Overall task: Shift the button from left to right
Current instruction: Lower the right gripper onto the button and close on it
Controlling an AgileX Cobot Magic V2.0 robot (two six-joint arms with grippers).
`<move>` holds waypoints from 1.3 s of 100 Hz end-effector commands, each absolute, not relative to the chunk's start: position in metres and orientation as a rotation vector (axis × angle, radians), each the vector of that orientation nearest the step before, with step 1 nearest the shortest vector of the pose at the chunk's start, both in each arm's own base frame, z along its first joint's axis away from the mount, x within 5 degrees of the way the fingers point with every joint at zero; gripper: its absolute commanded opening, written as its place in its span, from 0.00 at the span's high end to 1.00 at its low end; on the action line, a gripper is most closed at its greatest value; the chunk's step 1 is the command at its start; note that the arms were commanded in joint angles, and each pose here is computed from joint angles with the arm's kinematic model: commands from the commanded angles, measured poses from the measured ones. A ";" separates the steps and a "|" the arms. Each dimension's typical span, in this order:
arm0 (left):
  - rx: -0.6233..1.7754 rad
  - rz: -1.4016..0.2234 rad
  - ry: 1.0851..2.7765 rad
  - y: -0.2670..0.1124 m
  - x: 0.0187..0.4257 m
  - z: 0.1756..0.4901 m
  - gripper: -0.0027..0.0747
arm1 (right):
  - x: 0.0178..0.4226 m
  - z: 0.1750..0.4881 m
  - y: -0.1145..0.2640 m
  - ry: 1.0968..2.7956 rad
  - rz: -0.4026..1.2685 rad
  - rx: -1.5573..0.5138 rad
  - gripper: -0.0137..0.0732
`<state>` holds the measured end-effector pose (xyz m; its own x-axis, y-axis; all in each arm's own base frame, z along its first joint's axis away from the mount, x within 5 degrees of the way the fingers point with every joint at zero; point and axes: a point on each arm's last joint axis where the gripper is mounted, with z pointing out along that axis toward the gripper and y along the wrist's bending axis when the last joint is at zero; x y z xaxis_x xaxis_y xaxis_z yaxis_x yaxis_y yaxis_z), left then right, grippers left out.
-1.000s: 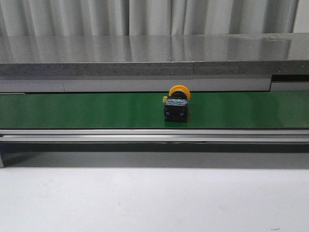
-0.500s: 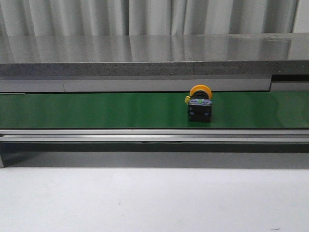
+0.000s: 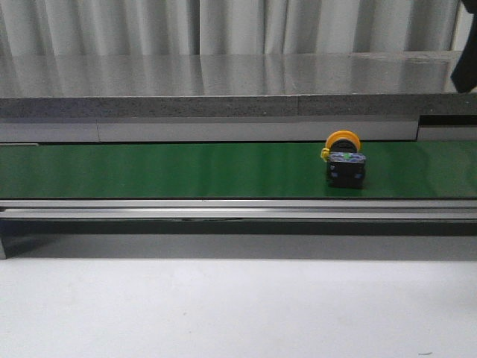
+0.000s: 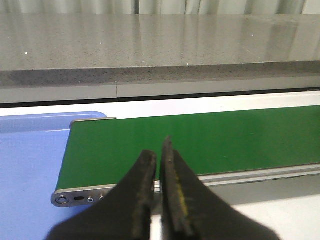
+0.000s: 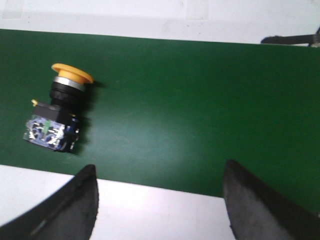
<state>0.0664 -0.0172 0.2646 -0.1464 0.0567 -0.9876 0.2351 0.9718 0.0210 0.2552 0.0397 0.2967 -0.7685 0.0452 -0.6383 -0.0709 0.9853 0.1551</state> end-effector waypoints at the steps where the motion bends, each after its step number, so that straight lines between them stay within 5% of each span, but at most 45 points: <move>1: 0.197 -0.167 1.615 -0.017 0.067 0.281 0.96 | 0.268 0.314 0.048 2.340 0.243 -0.040 0.27; 35: 0.197 -0.167 1.615 -0.017 0.067 0.281 0.96 | 0.294 0.291 0.082 2.389 0.285 -0.145 0.27; 96: 0.197 -0.167 1.615 -0.017 0.067 0.281 0.96 | 0.324 0.239 0.085 2.480 0.199 -0.194 0.28; 130: 0.197 -0.167 1.615 -0.017 0.067 0.281 0.96 | 0.320 0.240 0.085 2.512 0.198 -0.199 0.65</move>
<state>0.0664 -0.0172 0.2646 -0.1464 0.0567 -0.9876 0.2351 0.9718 0.0210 0.3180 0.0848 0.2143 -0.8578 -0.1026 -0.5036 -0.1741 0.9800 0.0969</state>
